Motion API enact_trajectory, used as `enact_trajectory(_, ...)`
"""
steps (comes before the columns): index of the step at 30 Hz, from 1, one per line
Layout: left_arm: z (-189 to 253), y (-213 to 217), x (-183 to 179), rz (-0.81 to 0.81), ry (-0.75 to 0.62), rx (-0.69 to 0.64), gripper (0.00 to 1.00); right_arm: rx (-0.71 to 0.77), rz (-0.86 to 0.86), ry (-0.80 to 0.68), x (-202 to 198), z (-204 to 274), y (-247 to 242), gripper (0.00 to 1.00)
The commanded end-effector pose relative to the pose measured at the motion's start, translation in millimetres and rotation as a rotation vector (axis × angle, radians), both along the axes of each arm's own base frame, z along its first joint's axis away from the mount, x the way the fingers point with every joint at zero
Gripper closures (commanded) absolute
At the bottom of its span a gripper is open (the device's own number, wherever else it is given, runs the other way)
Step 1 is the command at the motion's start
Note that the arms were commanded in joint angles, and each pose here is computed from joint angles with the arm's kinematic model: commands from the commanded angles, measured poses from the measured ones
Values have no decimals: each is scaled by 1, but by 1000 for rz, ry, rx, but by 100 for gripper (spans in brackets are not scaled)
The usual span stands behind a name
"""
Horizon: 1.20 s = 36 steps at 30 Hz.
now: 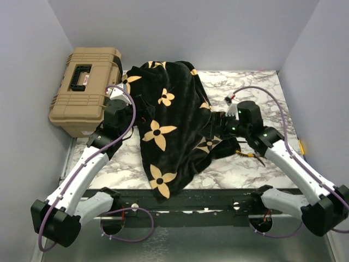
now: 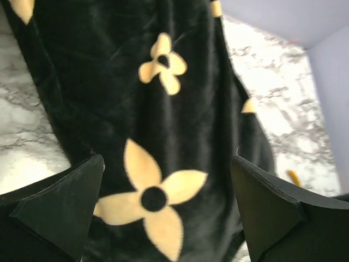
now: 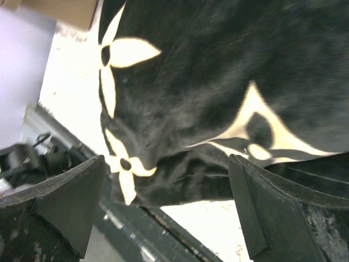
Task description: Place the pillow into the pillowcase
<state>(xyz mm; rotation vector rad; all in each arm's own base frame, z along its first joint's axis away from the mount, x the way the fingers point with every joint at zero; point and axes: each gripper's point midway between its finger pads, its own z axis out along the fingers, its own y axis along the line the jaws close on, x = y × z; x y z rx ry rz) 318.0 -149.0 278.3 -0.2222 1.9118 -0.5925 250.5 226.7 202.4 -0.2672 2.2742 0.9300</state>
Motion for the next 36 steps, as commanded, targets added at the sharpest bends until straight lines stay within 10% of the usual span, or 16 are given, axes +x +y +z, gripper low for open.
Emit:
enact_trajectory(1,-28,22,19,44,-70,79,1,-116,-270,-92,10,-5,-54,0)
enact_trajectory(10,-79,84,17,284,-198,206,1,-224,-831,-245,17,-17,-156,0)
enact_trajectory(20,-98,124,14,431,-230,409,1,-558,-838,-308,34,-41,-187,0)
enact_trajectory(36,-161,160,53,485,-239,510,1,-593,-973,-437,84,-111,-271,2)
